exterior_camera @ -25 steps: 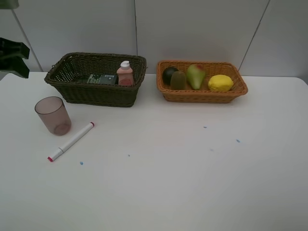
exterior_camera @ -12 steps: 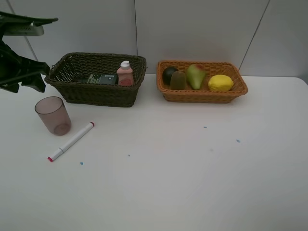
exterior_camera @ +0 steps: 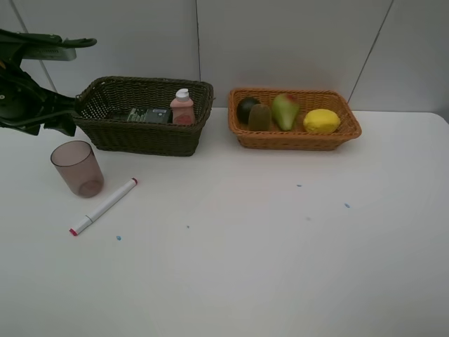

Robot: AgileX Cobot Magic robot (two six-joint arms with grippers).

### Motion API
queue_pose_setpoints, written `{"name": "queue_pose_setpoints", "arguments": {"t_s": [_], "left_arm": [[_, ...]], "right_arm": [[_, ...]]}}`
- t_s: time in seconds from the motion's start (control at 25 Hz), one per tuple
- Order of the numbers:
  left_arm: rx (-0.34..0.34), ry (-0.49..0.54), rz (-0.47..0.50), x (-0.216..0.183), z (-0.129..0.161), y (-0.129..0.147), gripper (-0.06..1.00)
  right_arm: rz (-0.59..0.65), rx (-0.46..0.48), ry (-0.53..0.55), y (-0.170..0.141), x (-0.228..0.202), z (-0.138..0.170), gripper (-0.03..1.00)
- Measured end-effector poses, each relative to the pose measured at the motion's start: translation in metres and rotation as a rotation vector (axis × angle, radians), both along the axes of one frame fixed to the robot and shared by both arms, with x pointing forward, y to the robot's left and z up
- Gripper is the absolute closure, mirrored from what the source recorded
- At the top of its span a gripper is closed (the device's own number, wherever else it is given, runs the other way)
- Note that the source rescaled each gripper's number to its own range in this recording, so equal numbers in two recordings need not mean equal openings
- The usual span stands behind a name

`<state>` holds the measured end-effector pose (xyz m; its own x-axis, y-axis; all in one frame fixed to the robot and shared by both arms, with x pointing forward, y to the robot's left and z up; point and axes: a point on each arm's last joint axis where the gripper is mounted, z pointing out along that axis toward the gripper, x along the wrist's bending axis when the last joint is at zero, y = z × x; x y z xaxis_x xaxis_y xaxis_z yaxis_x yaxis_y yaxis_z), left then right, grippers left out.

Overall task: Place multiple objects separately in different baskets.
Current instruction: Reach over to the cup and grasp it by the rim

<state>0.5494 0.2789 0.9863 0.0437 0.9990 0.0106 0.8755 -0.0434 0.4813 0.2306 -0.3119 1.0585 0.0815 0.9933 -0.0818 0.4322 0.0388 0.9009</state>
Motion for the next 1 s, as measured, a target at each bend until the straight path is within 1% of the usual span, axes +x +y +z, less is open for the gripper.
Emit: {"name": "queue_pose_setpoints", "arguments": {"t_s": [0.16, 0.36, 0.56, 0.64, 1.0], "left_arm": [[0.0, -0.003, 0.0, 0.0, 0.0, 0.0, 0.2], [0.002, 0.023, 0.002, -0.001, -0.003, 0.0, 0.2], [0.011, 0.12, 0.013, 0.001, -0.023, 0.003, 0.2], [0.012, 0.144, 0.014, 0.002, -0.031, 0.004, 0.2], [0.014, 0.196, 0.014, 0.012, -0.063, 0.004, 0.2]], "right_arm": [[0.0, 0.0, 0.0, 0.0, 0.0, 0.0, -0.03], [0.0, 0.0, 0.0, 0.0, 0.0, 0.0, -0.03], [0.0, 0.0, 0.0, 0.0, 0.0, 0.0, -0.03], [0.0, 0.0, 0.0, 0.0, 0.0, 0.0, -0.03], [0.0, 0.0, 0.0, 0.0, 0.0, 0.0, -0.03]]}}
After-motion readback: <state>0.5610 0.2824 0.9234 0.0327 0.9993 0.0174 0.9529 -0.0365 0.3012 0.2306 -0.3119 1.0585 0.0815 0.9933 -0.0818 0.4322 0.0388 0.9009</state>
